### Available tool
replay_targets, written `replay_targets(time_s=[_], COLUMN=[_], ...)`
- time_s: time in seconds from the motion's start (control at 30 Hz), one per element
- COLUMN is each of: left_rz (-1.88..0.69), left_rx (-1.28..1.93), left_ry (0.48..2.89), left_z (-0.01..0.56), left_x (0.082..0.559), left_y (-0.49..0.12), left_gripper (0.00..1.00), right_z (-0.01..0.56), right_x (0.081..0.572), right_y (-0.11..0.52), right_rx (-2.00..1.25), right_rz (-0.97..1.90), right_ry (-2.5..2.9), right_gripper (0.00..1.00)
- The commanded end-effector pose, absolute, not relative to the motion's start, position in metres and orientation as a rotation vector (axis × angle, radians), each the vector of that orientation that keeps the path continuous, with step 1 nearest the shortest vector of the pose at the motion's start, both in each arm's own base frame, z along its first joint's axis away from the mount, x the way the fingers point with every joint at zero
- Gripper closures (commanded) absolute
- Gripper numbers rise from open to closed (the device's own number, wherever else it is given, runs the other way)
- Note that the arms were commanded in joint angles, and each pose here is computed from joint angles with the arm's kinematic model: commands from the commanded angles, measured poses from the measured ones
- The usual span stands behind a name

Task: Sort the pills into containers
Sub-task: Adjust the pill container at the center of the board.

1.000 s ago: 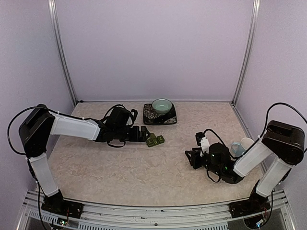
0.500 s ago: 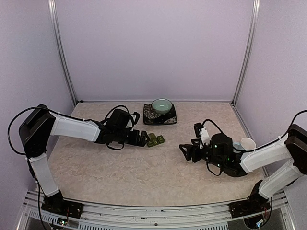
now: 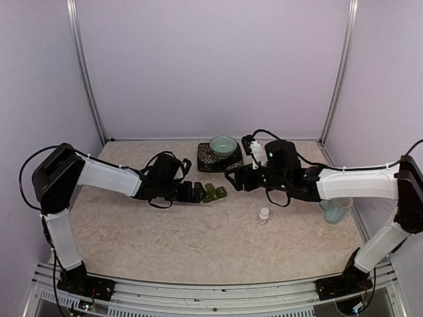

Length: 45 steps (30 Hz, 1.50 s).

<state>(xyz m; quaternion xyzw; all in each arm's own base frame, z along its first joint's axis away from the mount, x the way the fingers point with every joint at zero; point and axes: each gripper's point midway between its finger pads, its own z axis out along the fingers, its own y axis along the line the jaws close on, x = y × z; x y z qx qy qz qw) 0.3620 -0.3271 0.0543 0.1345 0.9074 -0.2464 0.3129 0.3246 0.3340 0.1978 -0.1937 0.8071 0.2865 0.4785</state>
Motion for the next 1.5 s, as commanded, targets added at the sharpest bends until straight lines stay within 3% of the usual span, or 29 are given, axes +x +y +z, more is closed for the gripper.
replay_targets(time_s=[0.0,0.33,0.93,1.47], left_rz=[-0.7,-0.7,-0.694,-0.629], left_rx=[0.293,0.24,0.215,0.12], left_ry=[2.37,2.347,2.343,2.365], left_z=[0.056,0.068,0.068,0.066], left_x=[0.368,0.354,0.347,0.359], left_y=[-0.331,-0.311,-0.301,-0.278], left_gripper=[0.01,0.01,0.01,0.01], right_z=[0.147,0.074,0.048,0.062], right_x=[0.339,0.383,0.402,0.346], right_y=[0.348,0.37,0.376,0.41], right_rx=[-0.53,-0.491,-0.461,-0.695], right_rz=[0.656,0.681,0.866,1.278], right_ry=[2.153,2.311,2.355,2.228], right_gripper=[0.27,0.32,0.35,0.43])
